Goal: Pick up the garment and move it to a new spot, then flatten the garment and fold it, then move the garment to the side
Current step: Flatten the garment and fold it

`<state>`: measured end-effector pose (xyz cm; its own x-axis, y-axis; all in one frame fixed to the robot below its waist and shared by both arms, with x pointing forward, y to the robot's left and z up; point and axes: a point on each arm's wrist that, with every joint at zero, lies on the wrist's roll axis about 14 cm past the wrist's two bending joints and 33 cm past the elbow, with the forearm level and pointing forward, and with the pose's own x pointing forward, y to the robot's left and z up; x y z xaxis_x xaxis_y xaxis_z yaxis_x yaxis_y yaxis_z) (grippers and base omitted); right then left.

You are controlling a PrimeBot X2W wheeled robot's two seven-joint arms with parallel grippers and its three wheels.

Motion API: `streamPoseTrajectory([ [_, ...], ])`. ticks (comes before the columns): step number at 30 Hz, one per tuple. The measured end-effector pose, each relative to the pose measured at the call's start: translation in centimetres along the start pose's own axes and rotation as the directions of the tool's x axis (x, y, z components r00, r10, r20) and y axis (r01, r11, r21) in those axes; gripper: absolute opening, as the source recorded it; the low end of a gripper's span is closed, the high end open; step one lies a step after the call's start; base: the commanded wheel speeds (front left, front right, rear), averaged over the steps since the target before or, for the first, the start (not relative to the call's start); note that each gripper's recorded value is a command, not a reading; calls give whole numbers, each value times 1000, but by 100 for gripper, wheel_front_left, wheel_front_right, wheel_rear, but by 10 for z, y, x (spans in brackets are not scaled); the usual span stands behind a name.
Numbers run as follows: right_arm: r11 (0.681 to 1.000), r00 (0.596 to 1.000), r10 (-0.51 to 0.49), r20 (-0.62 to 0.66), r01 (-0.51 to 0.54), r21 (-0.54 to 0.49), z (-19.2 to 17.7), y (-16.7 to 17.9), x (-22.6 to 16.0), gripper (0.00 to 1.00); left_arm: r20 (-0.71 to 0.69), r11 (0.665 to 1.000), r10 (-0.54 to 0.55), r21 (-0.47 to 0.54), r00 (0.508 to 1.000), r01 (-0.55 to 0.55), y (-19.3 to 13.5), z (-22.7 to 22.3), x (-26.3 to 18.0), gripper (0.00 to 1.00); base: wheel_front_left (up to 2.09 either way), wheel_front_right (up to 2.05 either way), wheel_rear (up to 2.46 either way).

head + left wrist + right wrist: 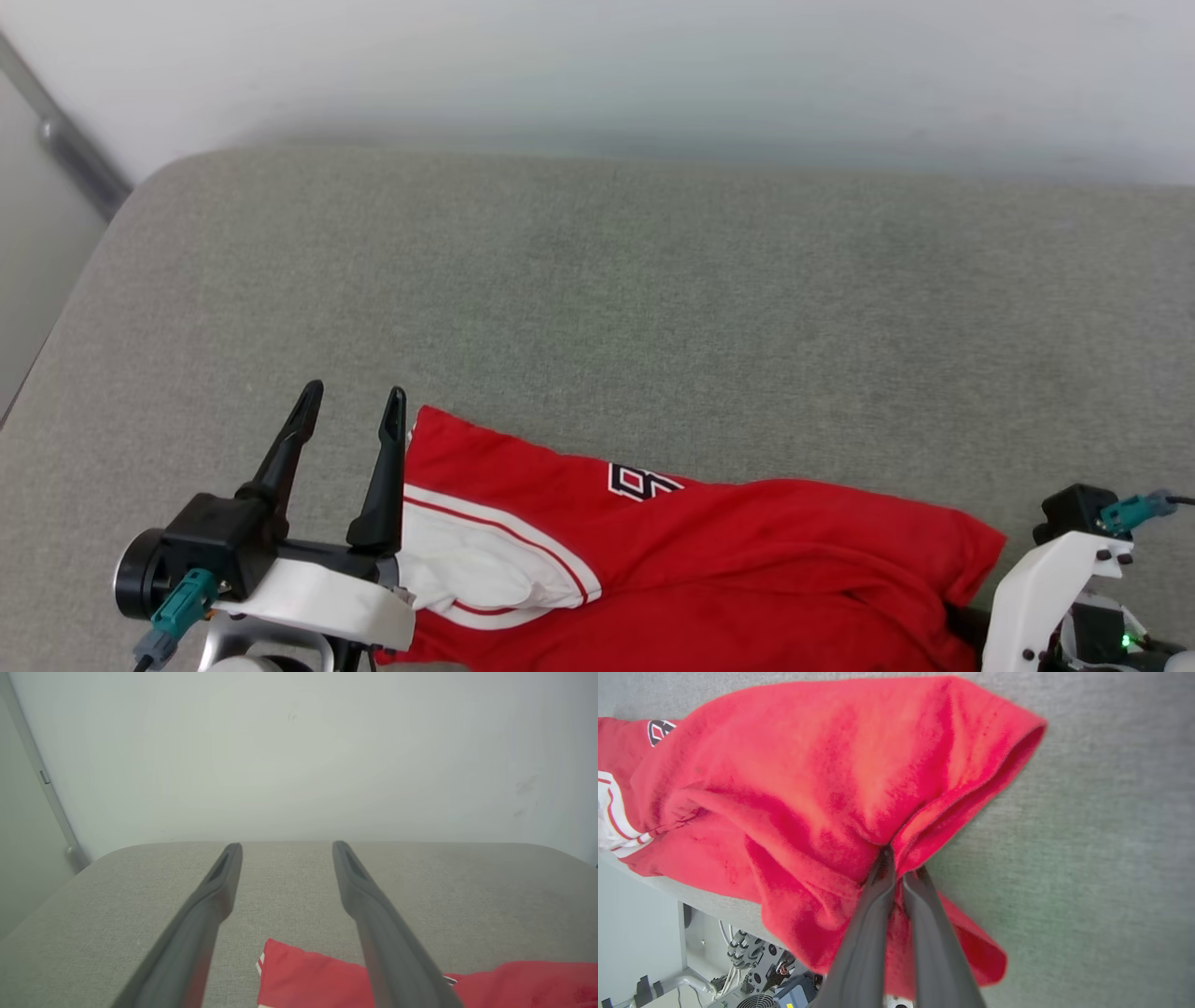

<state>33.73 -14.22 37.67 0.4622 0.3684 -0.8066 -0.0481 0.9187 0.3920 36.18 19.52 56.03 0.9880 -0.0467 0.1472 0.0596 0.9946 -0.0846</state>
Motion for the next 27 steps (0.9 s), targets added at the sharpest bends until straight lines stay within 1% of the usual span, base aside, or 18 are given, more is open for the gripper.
streamPoseTrajectory([
  [3, 1000, 999, 6, 53, -5, -21, 11, 3, -12, 0, 10, 1000, -8, 1, 1000, 8, -3, 5, -3, 100, 0, 0, 0],
  [6, 999, 994, -19, 105, 22, -24, 22, -8, -26, 0, 19, 1000, -21, 2, 1000, 21, -8, 9, -5, 100, 0, 0, 0],
  [9, 999, 989, -50, 141, 51, -5, 27, -21, -39, 0, 23, 999, -34, 1, 999, 34, -12, 12, -6, 100, 0, 0, 0],
  [11, 997, 983, -75, 166, 73, 24, 30, -32, -49, 0, 21, 999, -41, 0, 999, 41, -15, 12, -6, 100, 0, 0, 0],
  [14, 988, 969, -140, 204, 125, 86, 33, -57, -67, 0, 20, 998, -54, -11, 998, 55, -21, 12, -6, 100, 0, 0, 0],
  [19, 958, 932, -259, 255, 214, 190, 36, -99, -102, 0, 20, 997, -72, -16, 997, 72, -28, 11, -5, 100, 0, 0, 0],
  [21, 949, 922, -286, 263, 234, 213, 37, -108, -111, 0, 20, 997, -76, -17, 997, 76, -29, 11, -4, 100, 0, 0, 0],
  [23, 949, 925, -271, 268, 209, 237, 39, -106, -113, 0, 20, 997, -80, -18, 997, 80, -30, 11, -3, 100, 0, 0, 0],
  [24, 950, 932, -237, 274, 163, 265, 41, -99, -110, 0, 19, 997, -80, -18, 997, 80, -31, 11, -3, 100, 0, 0, 0],
  [25, 950, 947, -180, 266, 97, 297, 40, -88, -105, 0, 19, 997, -80, -19, 997, 80, -31, 11, -2, 100, 0, 0, 0],
  [26, 946, 963, -99, 250, 14, 324, 37, -72, -97, 0, 18, 997, -79, -24, 997, 80, -31, 10, -3, 100, 0, 0, 0],
  [27, 939, 971, -24, 238, -60, 339, 36, -57, -91, 0, 16, 997, -79, -26, 997, 79, -31, 10, -3, 100, 0, 0, 0],
])
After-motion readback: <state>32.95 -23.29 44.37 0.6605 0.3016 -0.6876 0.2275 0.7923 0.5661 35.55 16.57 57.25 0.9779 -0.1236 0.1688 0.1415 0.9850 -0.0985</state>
